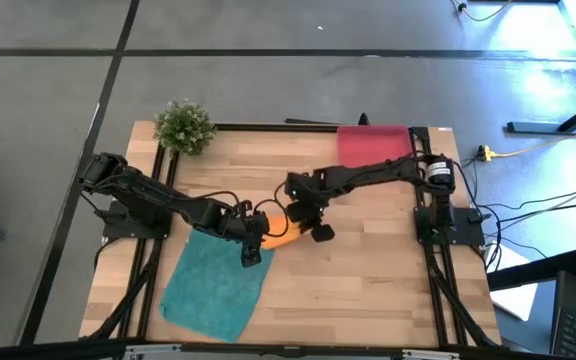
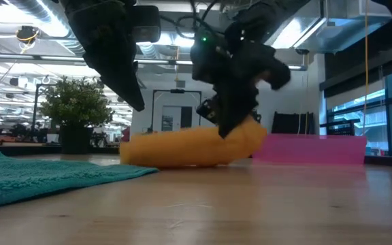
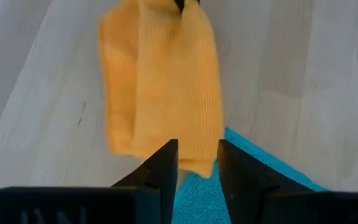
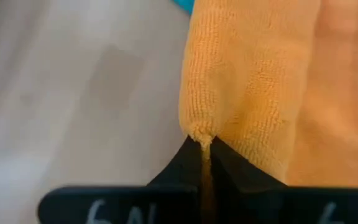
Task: Roll microfiber towels into tight, uniform cylinder then place into a basket
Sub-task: Fold the orange microfiber towel
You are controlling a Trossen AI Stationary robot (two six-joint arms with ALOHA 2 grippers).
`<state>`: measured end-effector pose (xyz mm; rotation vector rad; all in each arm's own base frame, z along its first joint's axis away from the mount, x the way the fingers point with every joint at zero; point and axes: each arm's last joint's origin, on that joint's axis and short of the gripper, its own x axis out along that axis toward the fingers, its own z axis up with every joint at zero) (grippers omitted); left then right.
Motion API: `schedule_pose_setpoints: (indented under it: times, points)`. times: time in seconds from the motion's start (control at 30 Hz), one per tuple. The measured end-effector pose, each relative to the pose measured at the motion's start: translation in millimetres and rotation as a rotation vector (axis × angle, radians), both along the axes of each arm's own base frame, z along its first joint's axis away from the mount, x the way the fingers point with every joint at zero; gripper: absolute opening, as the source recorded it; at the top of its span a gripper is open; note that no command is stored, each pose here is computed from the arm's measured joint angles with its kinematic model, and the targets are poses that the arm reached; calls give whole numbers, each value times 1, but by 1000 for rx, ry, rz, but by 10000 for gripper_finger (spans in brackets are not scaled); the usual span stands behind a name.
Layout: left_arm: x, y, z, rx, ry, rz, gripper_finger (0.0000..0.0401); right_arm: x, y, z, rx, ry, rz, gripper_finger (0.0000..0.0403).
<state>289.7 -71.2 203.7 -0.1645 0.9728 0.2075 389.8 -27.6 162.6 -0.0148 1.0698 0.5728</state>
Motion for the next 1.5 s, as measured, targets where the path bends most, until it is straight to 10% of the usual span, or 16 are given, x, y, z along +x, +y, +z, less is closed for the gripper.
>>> schedule_pose_setpoints:
  times: [1.03,1.5]
  points:
    - [0,0,0,-1,-2,-1,102,-14,-87,-9,624,206,-395,12]
    - [14,13,-18,32,16,69,102,-18,-98,-9,643,210,-438,12]
